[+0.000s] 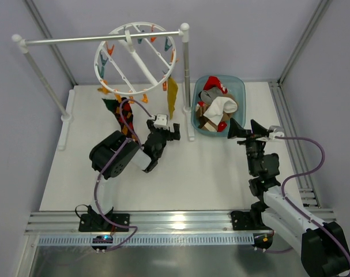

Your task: Remove the socks clipped to the hanger

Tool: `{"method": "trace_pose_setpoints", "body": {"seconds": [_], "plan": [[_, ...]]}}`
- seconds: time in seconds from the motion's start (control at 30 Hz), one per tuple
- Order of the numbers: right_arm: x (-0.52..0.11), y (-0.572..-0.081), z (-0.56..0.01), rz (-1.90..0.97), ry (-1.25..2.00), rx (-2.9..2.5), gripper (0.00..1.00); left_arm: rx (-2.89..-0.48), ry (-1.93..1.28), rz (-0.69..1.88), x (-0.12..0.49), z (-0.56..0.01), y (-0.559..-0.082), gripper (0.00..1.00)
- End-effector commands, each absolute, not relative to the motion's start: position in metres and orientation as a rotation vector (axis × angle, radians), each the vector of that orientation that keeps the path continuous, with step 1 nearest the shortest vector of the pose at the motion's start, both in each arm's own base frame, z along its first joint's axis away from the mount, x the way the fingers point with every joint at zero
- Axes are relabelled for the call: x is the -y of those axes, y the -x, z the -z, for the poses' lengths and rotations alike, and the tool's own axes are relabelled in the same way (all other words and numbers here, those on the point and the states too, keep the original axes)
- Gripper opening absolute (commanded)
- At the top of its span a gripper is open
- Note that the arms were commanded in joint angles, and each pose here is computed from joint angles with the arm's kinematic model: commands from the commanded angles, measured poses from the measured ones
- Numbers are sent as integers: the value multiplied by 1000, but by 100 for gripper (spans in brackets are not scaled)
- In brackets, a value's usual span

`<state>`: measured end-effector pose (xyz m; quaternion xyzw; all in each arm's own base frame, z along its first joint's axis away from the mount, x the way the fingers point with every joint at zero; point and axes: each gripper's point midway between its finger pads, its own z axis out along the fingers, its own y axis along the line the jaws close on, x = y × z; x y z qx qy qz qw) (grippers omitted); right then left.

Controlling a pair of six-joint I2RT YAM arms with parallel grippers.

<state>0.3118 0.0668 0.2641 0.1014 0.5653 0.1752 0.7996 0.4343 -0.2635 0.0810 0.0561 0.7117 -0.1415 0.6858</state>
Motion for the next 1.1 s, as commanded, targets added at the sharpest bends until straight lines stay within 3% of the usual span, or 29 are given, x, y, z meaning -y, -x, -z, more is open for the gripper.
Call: {"method": "trace_pose_setpoints", "body": {"seconds": [0.0,0.57,0.63,0.7,0.77,0.8,0.93,1.0,1.07], "plan": [[-65,-309,-301,-397,-226,-1103,100,-1300,-15,445,272,-172,-438,100],[-64,-315,-298,-368,-222,-1115,100,-1258,68,329,272,-185,-485,100],[-64,-315,-298,-368,-222,-1113,99,-1244,72,331,273,-187,-486,92],[-64,-316,-297,-369,-219,-1116,100,-1216,78,343,274,-189,-487,69],[-64,-316,-296,-367,-218,-1118,100,-1206,73,351,277,-192,-489,61],[-64,-316,-296,-365,-218,-1116,100,-1208,68,356,279,-190,-489,48],[-63,-315,-296,-358,-220,-1115,100,-1200,64,392,283,-195,-487,9],[-62,-314,-297,-355,-221,-1112,100,-1204,61,397,282,-195,-484,0],[-63,-315,-296,-360,-215,-1117,100,-1205,51,401,279,-198,-479,0]]}}
